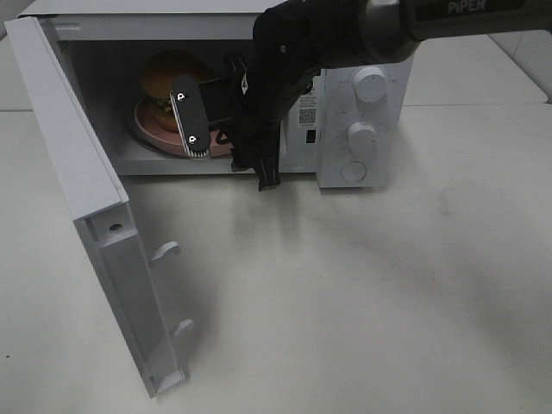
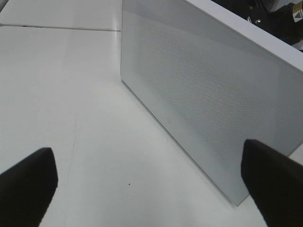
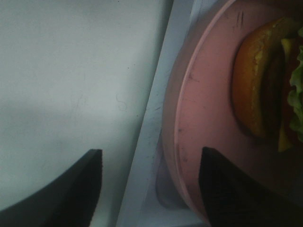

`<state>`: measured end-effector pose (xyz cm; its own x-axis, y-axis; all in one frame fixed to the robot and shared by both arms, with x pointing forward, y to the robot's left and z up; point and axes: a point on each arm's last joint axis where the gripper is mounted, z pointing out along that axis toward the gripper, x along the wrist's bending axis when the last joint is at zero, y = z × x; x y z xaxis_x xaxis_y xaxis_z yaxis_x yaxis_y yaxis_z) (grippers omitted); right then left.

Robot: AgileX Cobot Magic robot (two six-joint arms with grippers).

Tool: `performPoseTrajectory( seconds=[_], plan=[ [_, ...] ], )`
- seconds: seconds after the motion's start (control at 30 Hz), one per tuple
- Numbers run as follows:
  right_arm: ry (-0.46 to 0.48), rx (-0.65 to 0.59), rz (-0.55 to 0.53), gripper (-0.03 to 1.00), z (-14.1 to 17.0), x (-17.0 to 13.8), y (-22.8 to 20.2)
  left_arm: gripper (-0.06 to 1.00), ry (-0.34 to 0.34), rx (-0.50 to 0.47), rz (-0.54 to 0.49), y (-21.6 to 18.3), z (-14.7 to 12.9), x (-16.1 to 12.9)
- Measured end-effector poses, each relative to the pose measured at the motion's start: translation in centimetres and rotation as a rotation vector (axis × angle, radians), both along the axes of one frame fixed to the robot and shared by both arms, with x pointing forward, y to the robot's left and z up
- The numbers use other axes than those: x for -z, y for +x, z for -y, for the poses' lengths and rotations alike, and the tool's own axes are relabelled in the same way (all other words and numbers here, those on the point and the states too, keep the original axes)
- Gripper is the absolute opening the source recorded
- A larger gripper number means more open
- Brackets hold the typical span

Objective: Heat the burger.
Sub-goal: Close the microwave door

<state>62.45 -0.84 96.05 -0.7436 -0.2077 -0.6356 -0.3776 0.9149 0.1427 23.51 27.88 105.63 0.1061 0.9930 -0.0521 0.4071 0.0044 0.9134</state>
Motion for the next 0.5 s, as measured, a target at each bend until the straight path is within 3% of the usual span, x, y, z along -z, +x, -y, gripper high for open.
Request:
performPoseTrajectory(
  seconds=[0.23, 0.5],
  plan=[
    [-0.004, 0.006, -0.023, 0.61, 1.2, 0.3, -1.6, 0.97, 0.000, 0.000, 0.000, 0.0, 0.0, 0.0],
    [0.083, 0.106, -0.054, 0.78, 2.5, -1.1, -3.3, 0.97, 0.001, -0.001, 0.000, 0.0, 0.0, 0.0]
  ],
)
